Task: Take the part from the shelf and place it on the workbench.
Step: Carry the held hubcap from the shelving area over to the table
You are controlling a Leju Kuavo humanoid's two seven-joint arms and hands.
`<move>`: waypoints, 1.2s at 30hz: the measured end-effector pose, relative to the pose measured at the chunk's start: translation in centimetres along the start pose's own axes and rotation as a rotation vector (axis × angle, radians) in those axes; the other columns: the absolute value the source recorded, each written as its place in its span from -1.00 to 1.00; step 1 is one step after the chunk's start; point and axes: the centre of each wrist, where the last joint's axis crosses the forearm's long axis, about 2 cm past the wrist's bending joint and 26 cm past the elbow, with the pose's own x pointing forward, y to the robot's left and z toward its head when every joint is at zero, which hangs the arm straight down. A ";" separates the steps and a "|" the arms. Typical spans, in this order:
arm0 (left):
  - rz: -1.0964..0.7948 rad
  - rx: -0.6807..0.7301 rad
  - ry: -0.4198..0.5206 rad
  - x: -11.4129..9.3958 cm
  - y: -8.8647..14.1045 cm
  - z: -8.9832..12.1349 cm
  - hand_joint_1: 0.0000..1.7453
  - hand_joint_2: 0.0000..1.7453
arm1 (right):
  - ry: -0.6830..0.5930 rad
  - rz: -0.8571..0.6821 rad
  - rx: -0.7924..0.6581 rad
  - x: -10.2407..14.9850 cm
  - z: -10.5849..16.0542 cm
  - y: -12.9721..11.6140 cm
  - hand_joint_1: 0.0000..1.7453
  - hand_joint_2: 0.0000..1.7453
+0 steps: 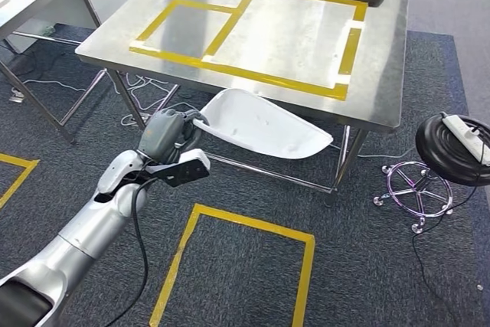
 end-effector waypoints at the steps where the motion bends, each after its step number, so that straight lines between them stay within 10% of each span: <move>1: 0.000 -0.003 0.002 -0.1 -0.1 0.1 1.00 1.00 | 0.001 0.000 0.000 0.0 0.0 0.0 -1.00 1.00; 36: -0.008 -0.014 0.003 -0.4 0.2 0.4 1.00 1.00 | -0.011 0.010 0.000 0.0 0.0 -0.1 -1.00 1.00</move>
